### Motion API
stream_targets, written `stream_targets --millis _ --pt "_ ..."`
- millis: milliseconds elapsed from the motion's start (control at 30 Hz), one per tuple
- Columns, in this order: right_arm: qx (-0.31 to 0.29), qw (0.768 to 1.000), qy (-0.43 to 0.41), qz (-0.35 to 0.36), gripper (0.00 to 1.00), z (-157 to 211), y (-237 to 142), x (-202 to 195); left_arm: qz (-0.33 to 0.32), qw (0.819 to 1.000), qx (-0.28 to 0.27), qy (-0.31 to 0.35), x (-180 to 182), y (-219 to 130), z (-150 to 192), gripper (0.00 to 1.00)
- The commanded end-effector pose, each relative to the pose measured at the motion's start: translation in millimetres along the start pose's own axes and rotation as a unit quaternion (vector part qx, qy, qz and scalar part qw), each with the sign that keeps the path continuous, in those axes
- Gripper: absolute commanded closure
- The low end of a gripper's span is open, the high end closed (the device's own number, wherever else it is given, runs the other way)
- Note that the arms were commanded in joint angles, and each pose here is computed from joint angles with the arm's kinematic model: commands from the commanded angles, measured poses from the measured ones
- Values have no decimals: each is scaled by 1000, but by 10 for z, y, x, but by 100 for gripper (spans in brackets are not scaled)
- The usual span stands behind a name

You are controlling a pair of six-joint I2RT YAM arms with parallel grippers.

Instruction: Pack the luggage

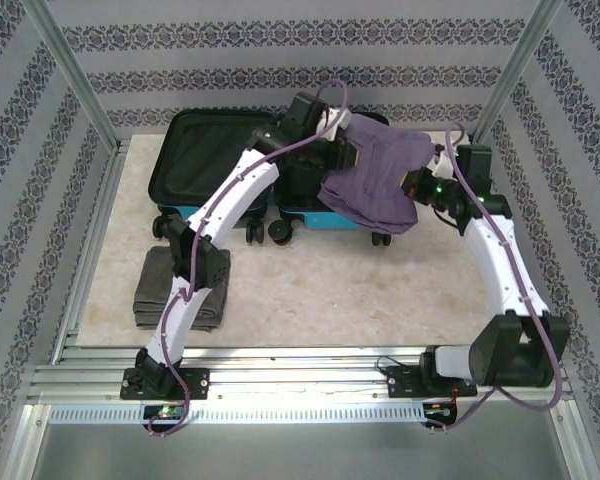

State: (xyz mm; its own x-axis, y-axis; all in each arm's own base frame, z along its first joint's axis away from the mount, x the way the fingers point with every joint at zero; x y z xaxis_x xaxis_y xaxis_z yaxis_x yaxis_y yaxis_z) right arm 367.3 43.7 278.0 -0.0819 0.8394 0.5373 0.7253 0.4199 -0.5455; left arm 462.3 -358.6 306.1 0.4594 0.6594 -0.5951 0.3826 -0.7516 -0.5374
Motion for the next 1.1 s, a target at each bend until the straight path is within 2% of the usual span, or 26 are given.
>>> stream_targets --millis 0,367,633,833,867,933,967,1033,1067 --pt "-46 998 -40 -20 100 -358 110 236 13 997 -76 11 108 -203 -411 100" --pt "-19 998 -57 -22 100 -669 901 277 -30 995 -89 -31 818 46 -450 100" --pt "14 998 -57 -9 100 -658 1476 64 -71 991 -109 -24 1168 214 -477 100" --pt "33 998 -49 10 100 -601 1760 -121 -81 989 -110 -56 1526 311 -475 100" --pt "35 998 -50 15 100 -599 1796 -145 -87 988 -112 -59 1592 321 -474 97" --pt "41 998 -51 26 100 -594 1854 -196 -96 987 -115 -62 1680 326 -482 73" --pt "44 997 -51 31 94 -591 1881 -221 -102 986 -117 -63 1716 324 -489 63" --pt "45 997 -51 39 68 -605 1890 -251 -115 983 -124 -66 1781 274 -525 43" --pt "44 997 -53 43 60 -611 1883 -252 -120 983 -126 -66 1792 243 -542 39"
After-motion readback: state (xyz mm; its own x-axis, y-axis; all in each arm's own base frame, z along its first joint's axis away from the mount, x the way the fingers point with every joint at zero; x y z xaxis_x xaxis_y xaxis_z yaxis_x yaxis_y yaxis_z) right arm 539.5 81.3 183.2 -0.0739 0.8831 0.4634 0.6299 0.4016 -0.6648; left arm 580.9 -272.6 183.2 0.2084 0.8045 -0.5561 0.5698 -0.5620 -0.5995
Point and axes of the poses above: each hand's point on the last joint's axis, 136 mm out from that joint toward the fingers, its own y axis out along the fingers, its own x axis along the line the jaws close on, z = x × y, the point moved 4 cm from there along -y, back along the fingers, and after that the axes turned 5 degrees about -y, right-handed, at the moved point
